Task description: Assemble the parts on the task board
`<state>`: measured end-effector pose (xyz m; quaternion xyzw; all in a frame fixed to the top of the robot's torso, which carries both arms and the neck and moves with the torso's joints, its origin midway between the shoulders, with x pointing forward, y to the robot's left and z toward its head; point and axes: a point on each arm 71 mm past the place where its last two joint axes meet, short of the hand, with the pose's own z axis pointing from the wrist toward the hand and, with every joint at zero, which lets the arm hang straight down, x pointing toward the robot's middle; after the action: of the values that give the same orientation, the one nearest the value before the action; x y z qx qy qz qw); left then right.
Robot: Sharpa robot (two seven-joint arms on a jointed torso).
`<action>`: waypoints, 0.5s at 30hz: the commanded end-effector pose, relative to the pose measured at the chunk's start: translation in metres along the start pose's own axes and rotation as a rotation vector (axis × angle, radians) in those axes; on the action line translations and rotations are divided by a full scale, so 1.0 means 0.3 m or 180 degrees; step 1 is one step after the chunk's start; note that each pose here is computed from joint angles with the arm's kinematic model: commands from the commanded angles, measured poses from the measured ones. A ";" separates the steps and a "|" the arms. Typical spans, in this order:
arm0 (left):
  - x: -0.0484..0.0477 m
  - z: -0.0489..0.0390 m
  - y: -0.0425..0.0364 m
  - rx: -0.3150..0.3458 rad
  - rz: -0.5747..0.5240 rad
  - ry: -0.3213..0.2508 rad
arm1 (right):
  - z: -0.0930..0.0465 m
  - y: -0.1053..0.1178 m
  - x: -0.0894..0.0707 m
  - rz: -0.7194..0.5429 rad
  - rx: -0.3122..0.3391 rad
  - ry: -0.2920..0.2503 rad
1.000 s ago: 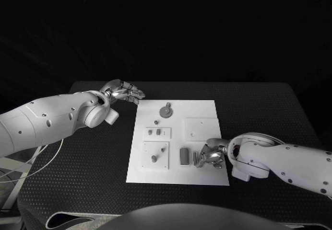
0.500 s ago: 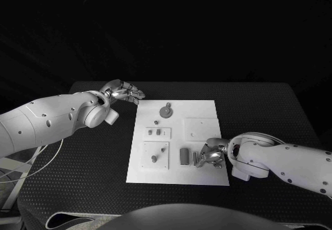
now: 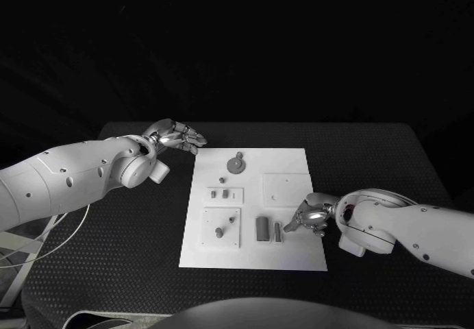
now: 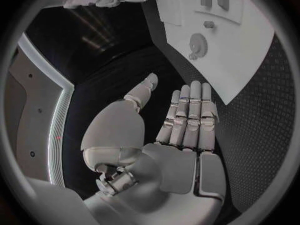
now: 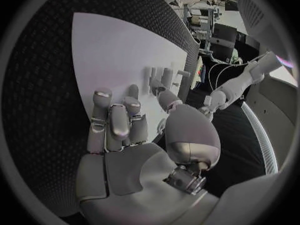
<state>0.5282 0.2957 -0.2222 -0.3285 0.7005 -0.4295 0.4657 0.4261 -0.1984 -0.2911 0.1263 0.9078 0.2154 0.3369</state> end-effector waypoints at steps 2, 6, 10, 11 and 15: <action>0.007 0.004 -0.009 0.0041 -0.0103 0.0000 | 0.002 0.018 -0.071 0.0494 -0.0294 -0.0291; 0.008 0.007 -0.010 0.0038 -0.0172 -0.0029 | 0.022 0.031 -0.143 0.0847 -0.0662 -0.0489; 0.006 0.012 -0.012 0.0047 -0.0197 -0.0072 | 0.060 0.049 -0.228 0.1212 -0.1173 -0.0541; 0.000 0.014 -0.010 0.0038 -0.0234 -0.0097 | 0.077 0.047 -0.268 0.1306 -0.1262 -0.0646; -0.025 0.026 -0.016 0.0047 -0.0297 -0.0183 | 0.113 0.038 -0.374 0.1368 -0.1427 -0.0936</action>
<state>0.5348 0.2967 -0.2223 -0.3531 0.6869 -0.4333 0.4644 0.5253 -0.2174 -0.2546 0.2634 0.7786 0.3793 0.4249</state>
